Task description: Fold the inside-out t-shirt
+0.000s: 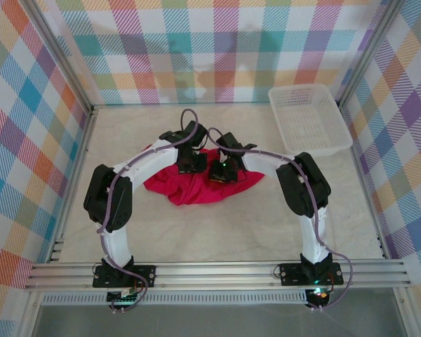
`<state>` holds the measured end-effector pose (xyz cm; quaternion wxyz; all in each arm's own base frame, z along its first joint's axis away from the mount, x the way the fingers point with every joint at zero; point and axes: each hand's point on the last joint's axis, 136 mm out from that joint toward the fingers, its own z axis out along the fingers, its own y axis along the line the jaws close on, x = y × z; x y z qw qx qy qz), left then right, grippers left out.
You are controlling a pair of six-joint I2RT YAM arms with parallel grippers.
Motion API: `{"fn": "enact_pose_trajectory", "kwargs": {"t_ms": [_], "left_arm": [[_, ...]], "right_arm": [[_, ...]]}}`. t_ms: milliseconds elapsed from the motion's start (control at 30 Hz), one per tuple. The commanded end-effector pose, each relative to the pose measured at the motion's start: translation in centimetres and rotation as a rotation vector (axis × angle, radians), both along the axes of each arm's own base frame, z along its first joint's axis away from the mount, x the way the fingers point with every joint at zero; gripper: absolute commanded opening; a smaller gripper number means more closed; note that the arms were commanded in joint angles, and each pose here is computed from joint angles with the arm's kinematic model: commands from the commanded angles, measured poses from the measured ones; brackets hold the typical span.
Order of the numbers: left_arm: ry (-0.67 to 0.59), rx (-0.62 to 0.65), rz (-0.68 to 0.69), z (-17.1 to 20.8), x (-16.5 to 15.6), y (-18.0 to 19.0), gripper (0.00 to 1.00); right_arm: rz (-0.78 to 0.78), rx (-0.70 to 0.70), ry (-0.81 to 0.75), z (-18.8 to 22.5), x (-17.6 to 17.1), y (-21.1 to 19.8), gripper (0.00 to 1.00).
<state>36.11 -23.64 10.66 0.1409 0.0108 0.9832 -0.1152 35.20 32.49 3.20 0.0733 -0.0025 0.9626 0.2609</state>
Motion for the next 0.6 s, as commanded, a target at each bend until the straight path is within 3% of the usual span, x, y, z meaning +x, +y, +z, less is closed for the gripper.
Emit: {"fn": "enact_pose_trajectory", "kwargs": {"t_ms": [0, 67, 300, 567], "left_arm": [[-0.011, -0.031, 0.035, 1.8, 0.0, 1.3, 0.00], [-0.017, -0.034, 0.060, 2.0, 0.5, 2.0, 0.00], [-0.031, -0.086, 0.153, 2.7, 2.8, 3.8, 0.00], [-0.006, -0.086, 0.183, 1.6, 3.8, 4.5, 0.00]], "right_arm": [[0.000, 0.041, -0.046, 2.7, 0.5, 0.8, 0.07], [0.010, 0.061, -0.085, 5.4, 0.3, 0.6, 0.00], [0.044, 0.187, -0.257, 15.9, -1.7, -0.5, 0.00], [0.014, 0.297, -0.323, 20.2, -5.1, -3.6, 0.00]]}}
